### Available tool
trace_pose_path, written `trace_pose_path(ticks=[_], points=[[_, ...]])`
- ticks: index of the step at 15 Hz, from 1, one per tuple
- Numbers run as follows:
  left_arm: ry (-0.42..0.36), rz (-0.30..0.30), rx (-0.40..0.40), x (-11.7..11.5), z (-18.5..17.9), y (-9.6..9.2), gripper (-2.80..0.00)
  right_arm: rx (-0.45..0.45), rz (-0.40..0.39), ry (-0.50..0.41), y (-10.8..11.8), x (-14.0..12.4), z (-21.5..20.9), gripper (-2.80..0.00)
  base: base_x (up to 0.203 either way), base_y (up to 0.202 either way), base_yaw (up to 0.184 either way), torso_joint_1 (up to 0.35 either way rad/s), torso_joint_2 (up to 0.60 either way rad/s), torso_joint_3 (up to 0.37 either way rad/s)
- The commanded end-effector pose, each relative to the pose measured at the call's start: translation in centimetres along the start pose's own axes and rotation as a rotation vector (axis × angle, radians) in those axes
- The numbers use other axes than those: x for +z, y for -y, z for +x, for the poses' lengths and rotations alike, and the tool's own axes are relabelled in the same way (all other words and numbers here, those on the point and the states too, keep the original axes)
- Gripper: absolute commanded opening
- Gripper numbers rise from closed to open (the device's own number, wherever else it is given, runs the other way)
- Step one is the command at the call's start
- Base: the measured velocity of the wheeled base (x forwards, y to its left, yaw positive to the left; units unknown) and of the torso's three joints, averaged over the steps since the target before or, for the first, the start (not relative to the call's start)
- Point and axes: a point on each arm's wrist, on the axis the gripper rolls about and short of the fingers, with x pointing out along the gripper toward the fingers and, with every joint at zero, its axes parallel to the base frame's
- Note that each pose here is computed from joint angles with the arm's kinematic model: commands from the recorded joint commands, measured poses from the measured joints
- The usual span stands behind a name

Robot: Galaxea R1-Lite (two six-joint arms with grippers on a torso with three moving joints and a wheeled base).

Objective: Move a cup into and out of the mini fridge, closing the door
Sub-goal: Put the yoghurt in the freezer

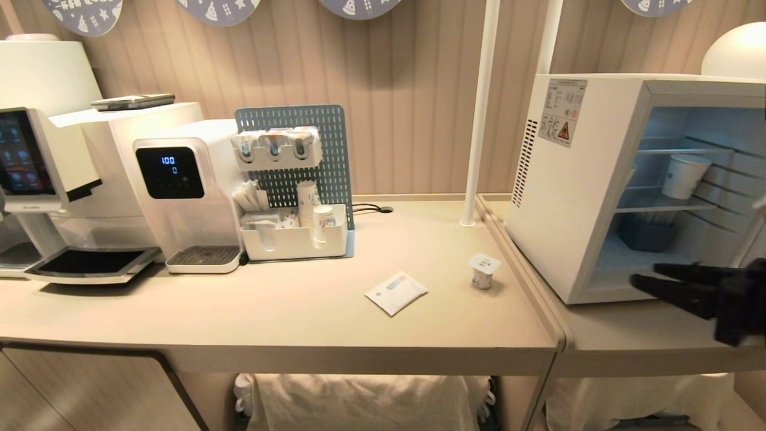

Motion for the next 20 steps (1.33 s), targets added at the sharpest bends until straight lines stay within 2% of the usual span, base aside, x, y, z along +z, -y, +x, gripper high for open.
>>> trace_pose_path(ticks=[1, 5, 8, 13, 16, 19, 20], points=[[-0.001, -0.001, 0.001, 0.0, 0.0, 0.0, -2.8, 0.058, 0.047, -0.097, 2.7, -3.3, 6.7, 0.0, 0.0, 0.0, 0.0, 0.0, 0.0, 0.0], [-0.001, -0.001, 0.001, 0.0, 0.0, 0.0, -2.8, 0.139, 0.08, -0.193, 4.7, -8.4, 14.3, 0.0, 0.0, 0.0, 0.0, 0.0, 0.0, 0.0], [-0.001, 0.0, 0.001, 0.0, 0.0, 0.0, -2.8, 0.115, 0.077, -0.224, 6.0, -10.6, 18.9, 0.0, 0.0, 0.0, 0.0, 0.0, 0.0, 0.0], [-0.001, -0.001, 0.001, 0.0, 0.0, 0.0, -2.8, -0.031, 0.054, -0.221, 7.3, -12.0, 24.5, 0.0, 0.0, 0.0, 0.0, 0.0, 0.0, 0.0], [0.001, -0.001, 0.001, 0.0, 0.0, 0.0, -2.8, -0.154, 0.054, -0.135, 6.6, -12.4, 27.2, 0.0, 0.0, 0.0, 0.0, 0.0, 0.0, 0.0], [0.001, 0.0, -0.001, 0.0, 0.0, 0.0, -2.8, -0.175, 0.036, -0.115, 5.1, -12.2, 28.3, 0.0, 0.0, 0.0, 0.0, 0.0, 0.0, 0.0], [0.001, 0.0, -0.001, 0.0, 0.0, 0.0, -2.8, -0.207, 0.03, -0.108, 5.0, -12.0, 28.9, 0.0, 0.0, 0.0, 0.0, 0.0, 0.0, 0.0]])
